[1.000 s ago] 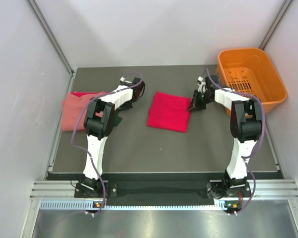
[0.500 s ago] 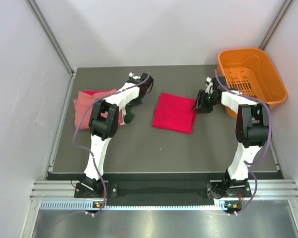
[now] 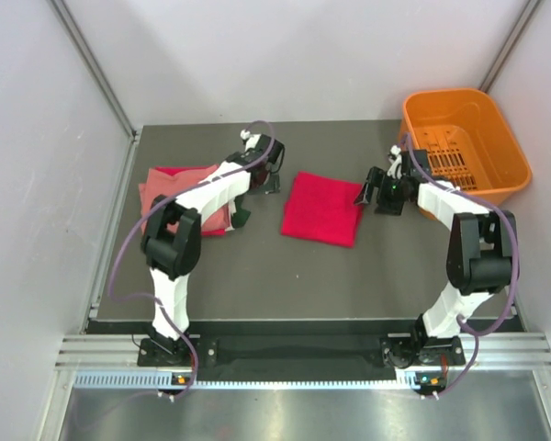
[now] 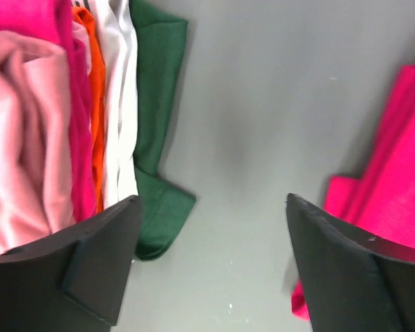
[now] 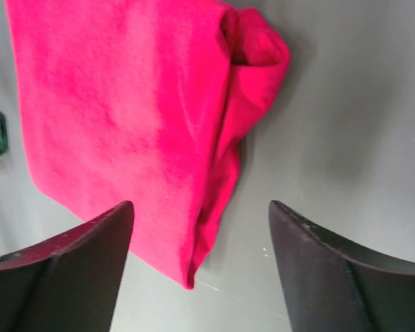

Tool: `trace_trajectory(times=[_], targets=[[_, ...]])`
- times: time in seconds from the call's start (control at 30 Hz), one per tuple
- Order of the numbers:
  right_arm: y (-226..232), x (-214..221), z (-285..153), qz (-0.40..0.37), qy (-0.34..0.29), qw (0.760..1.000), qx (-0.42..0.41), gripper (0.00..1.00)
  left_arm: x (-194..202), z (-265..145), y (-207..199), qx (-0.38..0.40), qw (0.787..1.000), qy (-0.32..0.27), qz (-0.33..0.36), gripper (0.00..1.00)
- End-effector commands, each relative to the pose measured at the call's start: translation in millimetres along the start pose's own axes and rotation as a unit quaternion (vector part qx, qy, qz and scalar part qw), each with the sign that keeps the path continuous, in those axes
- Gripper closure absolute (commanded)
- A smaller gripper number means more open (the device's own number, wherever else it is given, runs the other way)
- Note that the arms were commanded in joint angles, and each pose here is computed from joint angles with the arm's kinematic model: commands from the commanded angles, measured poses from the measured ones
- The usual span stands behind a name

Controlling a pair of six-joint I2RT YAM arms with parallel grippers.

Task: Fold and stack the t-shirts
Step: Neatly place the folded tshirt to the corner

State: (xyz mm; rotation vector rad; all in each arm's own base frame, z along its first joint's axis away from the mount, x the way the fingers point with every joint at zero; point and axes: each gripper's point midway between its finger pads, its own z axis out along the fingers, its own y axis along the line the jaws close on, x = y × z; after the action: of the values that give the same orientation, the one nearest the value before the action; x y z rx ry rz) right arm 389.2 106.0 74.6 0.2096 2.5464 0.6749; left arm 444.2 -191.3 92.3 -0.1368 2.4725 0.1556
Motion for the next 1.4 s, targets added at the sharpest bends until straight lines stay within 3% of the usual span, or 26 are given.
trace_trajectory(times=[0.0, 0.07, 0.23, 0.43, 0.8, 1.07, 1.2, 1.37], targets=[[7.4, -19.8, -8.0, 0.001, -0.051, 0.999, -0.019, 0.20, -37.5, -31.3, -14.9, 0.083, 0.993, -0.079, -0.035, 0.09], [9.0, -20.8, -3.4, 0.004, -0.058, 0.998, -0.030, 0.14, -35.2, -36.2, -32.1, 0.139, 0.987, -0.072, -0.032, 0.06], [3.4, -15.5, 15.5, 0.032, -0.058, 0.997, -0.039, 0.13, -33.5, -36.2, -67.6, 0.227, 0.973, -0.050, -0.019, 0.06], [-6.6, -23.6, 35.5, 0.052, -0.066, 0.996, -0.004, 0.30, -36.5, -16.6, -101.4, 0.305, 0.952, -0.012, -0.016, 0.17], [-12.7, -45.4, 69.0, 0.039, -0.060, 0.996, 0.058, 0.50, -25.2, 26.5, -117.2, 0.327, 0.944, 0.031, -0.031, 0.21], [-12.8, -59.4, 75.0, 0.016, -0.062, 0.996, 0.070, 0.93, -24.2, 36.7, -119.7, 0.338, 0.939, 0.039, -0.045, 0.23], [-11.7, -59.9, 79.6, 0.010, -0.061, 0.996, 0.070, 0.99, -24.1, 42.6, -118.7, 0.332, 0.940, 0.050, -0.056, 0.28], [-5.4, -63.6, 80.3, 0.006, -0.064, 0.996, 0.060, 1.00, -20.7, 50.6, -120.5, 0.330, 0.939, 0.062, -0.074, 0.40]])
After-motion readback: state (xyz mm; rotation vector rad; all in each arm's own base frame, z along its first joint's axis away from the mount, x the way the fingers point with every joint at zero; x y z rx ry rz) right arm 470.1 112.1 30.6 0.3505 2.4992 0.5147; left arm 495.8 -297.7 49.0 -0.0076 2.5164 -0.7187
